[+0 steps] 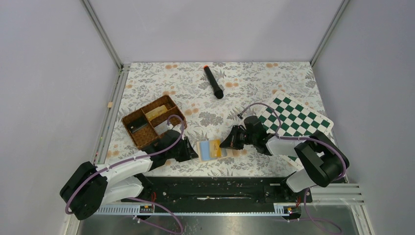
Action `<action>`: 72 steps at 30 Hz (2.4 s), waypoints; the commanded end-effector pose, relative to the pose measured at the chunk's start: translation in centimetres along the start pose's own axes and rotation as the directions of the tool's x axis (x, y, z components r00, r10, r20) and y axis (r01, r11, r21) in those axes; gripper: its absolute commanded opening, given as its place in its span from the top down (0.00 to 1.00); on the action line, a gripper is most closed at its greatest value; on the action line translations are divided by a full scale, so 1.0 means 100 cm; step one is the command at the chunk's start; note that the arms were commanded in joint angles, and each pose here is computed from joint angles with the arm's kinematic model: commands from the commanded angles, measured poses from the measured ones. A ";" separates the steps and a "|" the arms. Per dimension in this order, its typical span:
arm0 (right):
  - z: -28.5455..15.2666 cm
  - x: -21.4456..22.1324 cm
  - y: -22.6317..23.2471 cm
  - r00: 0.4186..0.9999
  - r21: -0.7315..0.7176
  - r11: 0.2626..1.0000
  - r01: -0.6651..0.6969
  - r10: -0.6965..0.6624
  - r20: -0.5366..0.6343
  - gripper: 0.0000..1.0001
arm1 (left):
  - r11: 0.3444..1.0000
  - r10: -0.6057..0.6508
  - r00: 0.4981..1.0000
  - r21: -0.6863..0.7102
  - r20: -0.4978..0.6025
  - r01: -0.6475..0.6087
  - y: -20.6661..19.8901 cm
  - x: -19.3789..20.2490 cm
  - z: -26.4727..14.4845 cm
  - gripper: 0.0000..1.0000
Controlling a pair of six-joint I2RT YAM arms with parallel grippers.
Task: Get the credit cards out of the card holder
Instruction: Remove the credit card from the card holder.
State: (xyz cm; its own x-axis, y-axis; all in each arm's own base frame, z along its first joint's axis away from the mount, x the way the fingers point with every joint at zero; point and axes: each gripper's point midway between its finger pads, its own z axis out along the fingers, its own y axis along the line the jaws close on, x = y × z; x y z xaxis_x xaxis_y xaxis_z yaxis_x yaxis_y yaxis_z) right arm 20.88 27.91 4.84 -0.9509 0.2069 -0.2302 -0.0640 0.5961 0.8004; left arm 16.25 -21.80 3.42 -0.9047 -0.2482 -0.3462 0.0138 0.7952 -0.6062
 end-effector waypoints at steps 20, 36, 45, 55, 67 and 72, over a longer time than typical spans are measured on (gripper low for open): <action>0.020 -0.010 -0.016 1.000 0.057 0.998 0.005 -0.005 -0.008 0.72 | 0.985 0.065 0.998 0.157 0.019 -0.067 -0.057 -0.021 0.013 0.71; 0.028 0.005 -0.018 0.998 -0.024 0.999 -0.046 0.045 -0.053 0.75 | 0.995 0.056 0.997 0.087 -0.052 -0.051 -0.031 -0.001 0.035 0.72; 0.007 -0.016 -0.004 0.999 -0.060 0.998 -0.037 0.039 0.034 1.00 | 0.998 0.046 0.997 0.052 -0.061 -0.042 -0.019 0.005 0.033 0.72; -0.028 -0.024 0.004 0.994 -0.065 0.998 -0.020 0.027 0.103 1.00 | 0.996 0.030 0.999 0.087 -0.032 -0.027 -0.028 0.001 0.015 0.71; -0.069 -0.029 0.055 0.974 -0.246 0.968 -0.057 0.108 0.197 1.00 | 0.918 0.017 0.995 0.392 0.096 -0.054 -0.114 -0.035 -0.044 0.43; -0.083 -0.026 0.072 0.970 -0.319 0.946 -0.057 0.127 0.205 1.00 | 0.875 0.012 0.996 0.481 0.091 -0.055 -0.137 -0.038 -0.054 0.42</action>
State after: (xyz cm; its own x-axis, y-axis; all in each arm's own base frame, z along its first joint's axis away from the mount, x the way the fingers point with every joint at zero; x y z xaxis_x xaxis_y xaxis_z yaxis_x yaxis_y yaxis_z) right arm 20.45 24.87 12.72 -0.8812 0.4059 -0.2425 -0.0677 0.3994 0.9143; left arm 16.99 -26.59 11.97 -0.8753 -0.2764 -0.3969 0.1761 0.5823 -0.7937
